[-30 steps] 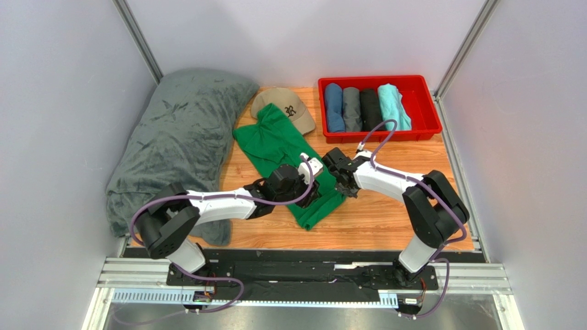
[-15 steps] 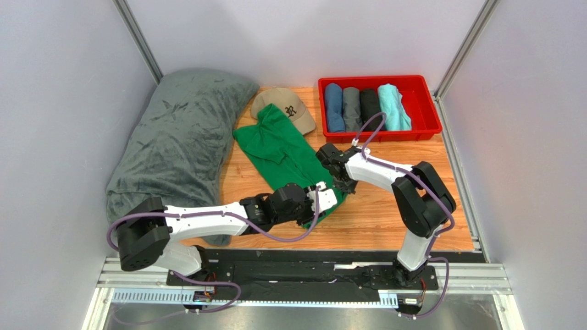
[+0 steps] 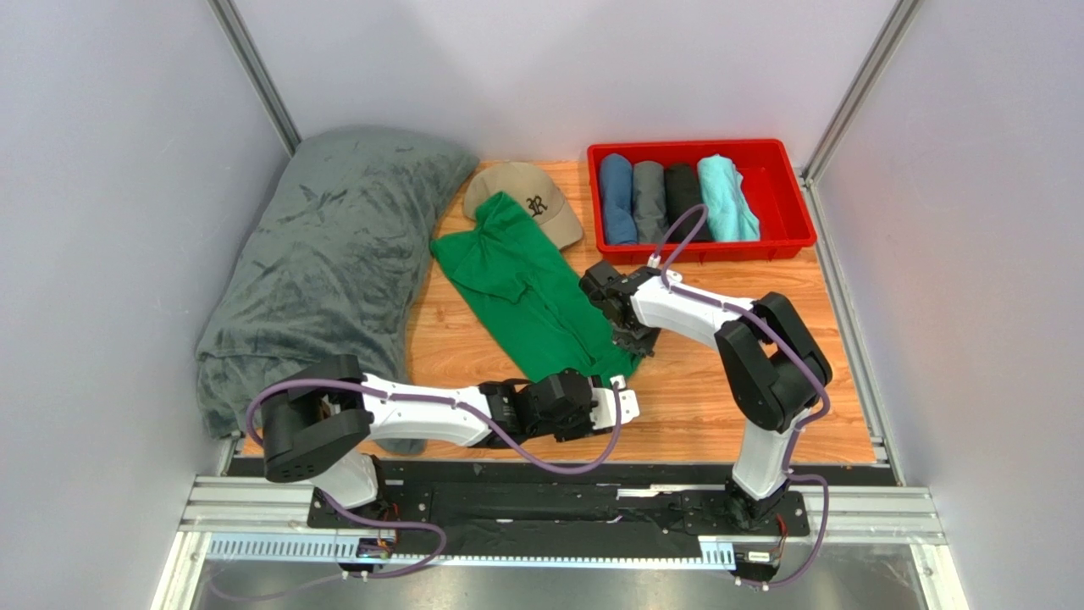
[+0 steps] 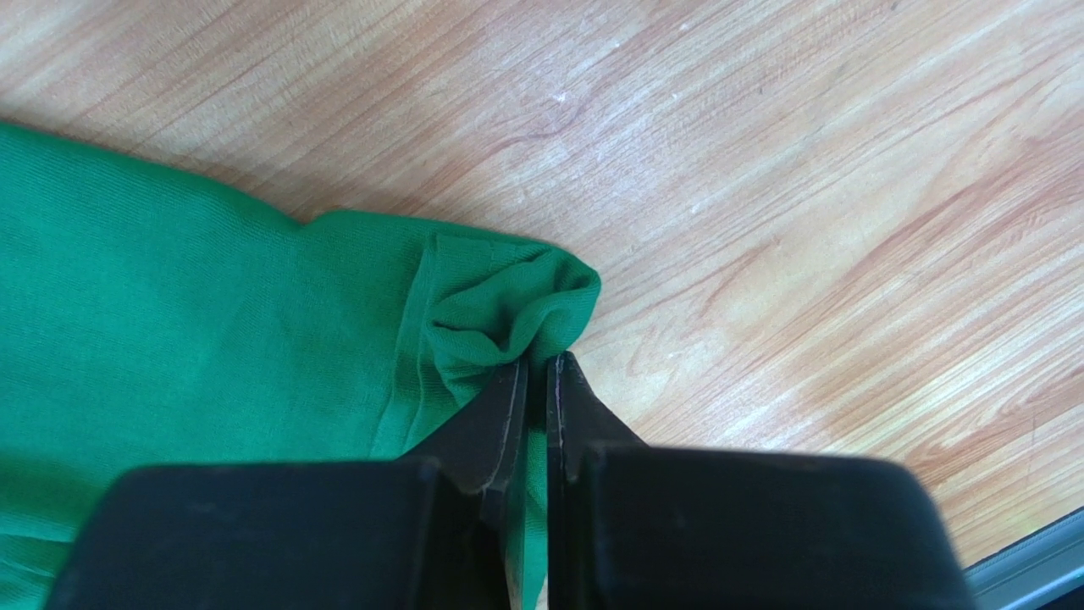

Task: Roll the t-shirts
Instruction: Roll the T-shirt to the center of the board.

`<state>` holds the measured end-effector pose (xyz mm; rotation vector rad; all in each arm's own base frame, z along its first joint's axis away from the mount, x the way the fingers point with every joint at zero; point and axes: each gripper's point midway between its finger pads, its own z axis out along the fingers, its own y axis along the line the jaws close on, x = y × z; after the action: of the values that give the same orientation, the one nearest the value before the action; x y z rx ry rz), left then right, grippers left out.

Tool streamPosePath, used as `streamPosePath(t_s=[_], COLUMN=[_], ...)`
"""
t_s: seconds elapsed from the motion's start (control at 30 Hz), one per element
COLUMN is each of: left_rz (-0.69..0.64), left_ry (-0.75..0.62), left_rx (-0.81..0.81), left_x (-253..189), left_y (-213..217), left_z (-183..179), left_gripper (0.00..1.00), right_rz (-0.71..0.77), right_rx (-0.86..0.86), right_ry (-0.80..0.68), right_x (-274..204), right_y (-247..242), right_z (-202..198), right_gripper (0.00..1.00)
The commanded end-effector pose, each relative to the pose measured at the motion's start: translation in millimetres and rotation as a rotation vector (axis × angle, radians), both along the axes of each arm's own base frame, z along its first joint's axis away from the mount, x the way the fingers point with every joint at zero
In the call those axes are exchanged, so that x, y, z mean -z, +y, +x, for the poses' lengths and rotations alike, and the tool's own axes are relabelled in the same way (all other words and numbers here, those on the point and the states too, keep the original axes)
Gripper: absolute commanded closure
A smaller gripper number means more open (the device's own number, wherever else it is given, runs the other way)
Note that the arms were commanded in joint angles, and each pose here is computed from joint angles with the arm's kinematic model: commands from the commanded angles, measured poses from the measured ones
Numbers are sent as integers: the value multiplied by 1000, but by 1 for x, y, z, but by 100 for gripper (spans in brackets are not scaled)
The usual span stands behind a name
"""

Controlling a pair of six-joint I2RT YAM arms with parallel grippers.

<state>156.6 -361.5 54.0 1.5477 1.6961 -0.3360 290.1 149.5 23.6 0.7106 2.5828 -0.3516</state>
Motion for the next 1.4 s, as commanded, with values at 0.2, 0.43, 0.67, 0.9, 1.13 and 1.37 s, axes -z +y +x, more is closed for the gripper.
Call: streamPosePath(t_s=[0.2, 0.43, 0.67, 0.9, 1.13, 1.37], left_rz=[-48, -73, -119, -161, -175, -180], left_ry=[-20, 102, 217, 342, 446, 468], left_rx=[-81, -115, -137, -153, -187, -204], left_x=[-3, 8, 15, 16, 20, 22], left_y=[-17, -3, 5, 10, 15, 19], left_z=[17, 28, 29, 28, 27, 31], left_gripper=[49, 65, 90, 100, 100, 100], right_rz=[-7, 24, 103, 262, 355, 379], right_rx=[26, 18, 17, 17, 29, 21], right_ry=[34, 8, -61, -244, -447, -524], right_x=[15, 11, -1, -29, -60, -63], right_y=[-1, -1, 3, 11, 7, 17], right_z=[-5, -5, -2, 6, -4, -27], right_gripper=[100, 98, 82, 64, 57, 55])
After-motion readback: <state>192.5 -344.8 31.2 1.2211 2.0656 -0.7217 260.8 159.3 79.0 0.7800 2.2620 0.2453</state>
